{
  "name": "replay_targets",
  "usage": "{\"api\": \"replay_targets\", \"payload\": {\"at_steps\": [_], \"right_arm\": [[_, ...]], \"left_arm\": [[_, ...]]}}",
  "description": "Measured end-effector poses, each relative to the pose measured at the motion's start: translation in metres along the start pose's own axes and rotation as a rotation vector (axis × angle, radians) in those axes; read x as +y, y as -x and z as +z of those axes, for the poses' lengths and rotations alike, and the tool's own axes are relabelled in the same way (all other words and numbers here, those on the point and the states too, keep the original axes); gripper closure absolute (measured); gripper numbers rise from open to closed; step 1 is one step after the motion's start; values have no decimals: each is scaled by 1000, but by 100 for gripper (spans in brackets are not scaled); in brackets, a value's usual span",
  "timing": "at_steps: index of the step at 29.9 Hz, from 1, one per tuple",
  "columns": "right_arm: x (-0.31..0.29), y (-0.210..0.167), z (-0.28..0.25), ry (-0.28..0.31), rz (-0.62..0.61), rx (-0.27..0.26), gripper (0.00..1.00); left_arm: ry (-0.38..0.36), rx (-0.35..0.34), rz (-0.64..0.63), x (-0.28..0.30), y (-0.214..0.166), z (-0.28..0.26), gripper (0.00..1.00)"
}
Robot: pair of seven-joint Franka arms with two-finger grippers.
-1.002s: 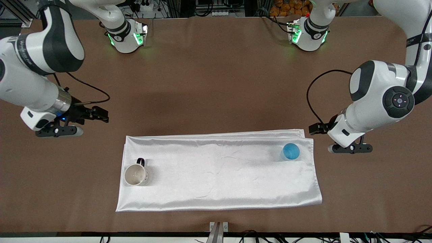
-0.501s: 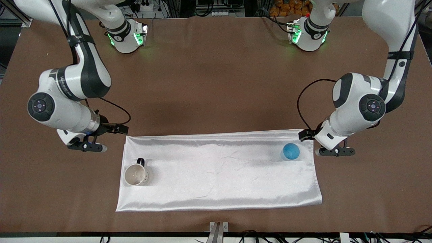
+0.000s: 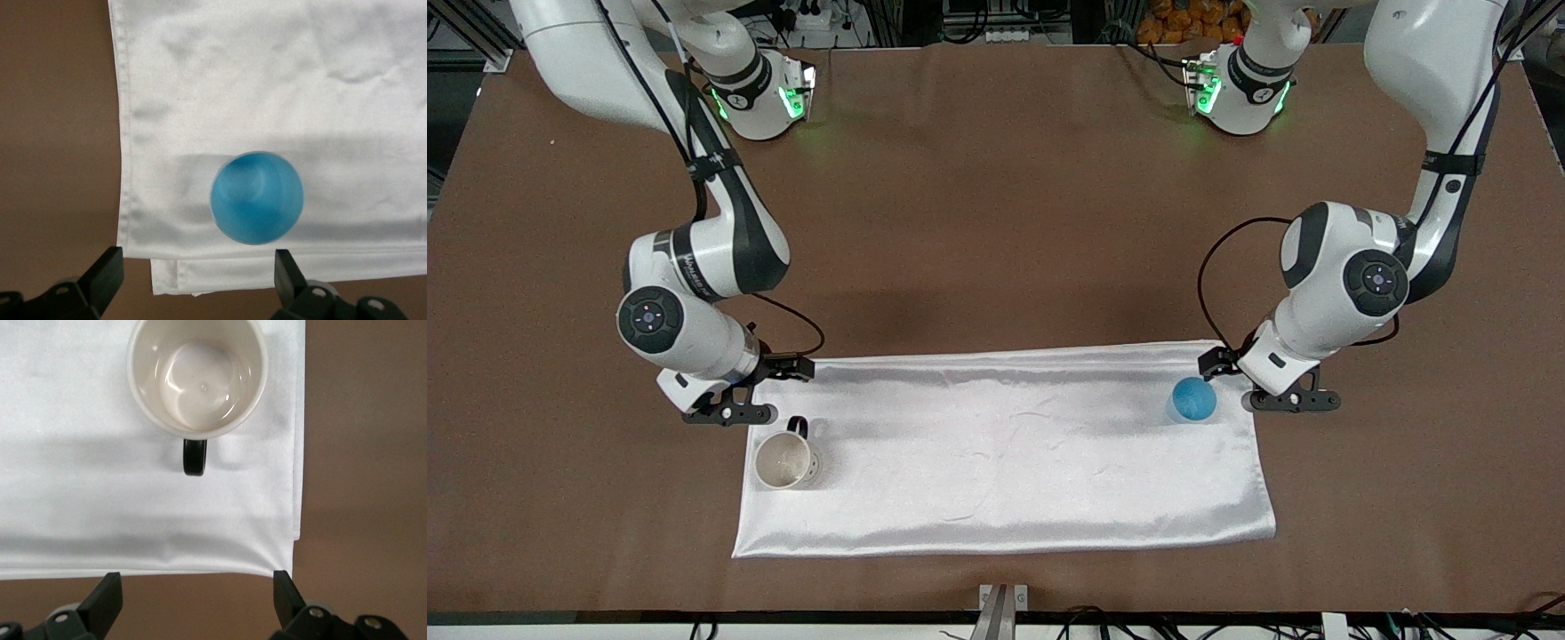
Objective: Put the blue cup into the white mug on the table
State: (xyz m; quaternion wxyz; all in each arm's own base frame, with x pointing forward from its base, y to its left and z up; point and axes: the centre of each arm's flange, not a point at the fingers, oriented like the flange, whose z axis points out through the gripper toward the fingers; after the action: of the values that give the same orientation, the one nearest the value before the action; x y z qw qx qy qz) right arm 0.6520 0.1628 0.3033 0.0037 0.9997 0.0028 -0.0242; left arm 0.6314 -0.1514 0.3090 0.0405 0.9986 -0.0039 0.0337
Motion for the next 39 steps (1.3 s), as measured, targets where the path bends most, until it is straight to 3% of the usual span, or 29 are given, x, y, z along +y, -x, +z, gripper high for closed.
{"api": "replay_targets", "payload": {"at_steps": [18, 30, 33, 39], "right_arm": [[4, -37, 41, -14, -8, 99, 0], [1, -50, 48, -16, -11, 125, 0], [0, -53, 49, -17, -11, 129, 0], [-1, -60, 56, -18, -12, 137, 0]], "left_arm": [[27, 38, -9, -3, -1, 52, 0], [34, 34, -14, -4, 0, 74, 2], [35, 37, -14, -4, 0, 74, 10], [36, 40, -14, -4, 0, 74, 40]]}}
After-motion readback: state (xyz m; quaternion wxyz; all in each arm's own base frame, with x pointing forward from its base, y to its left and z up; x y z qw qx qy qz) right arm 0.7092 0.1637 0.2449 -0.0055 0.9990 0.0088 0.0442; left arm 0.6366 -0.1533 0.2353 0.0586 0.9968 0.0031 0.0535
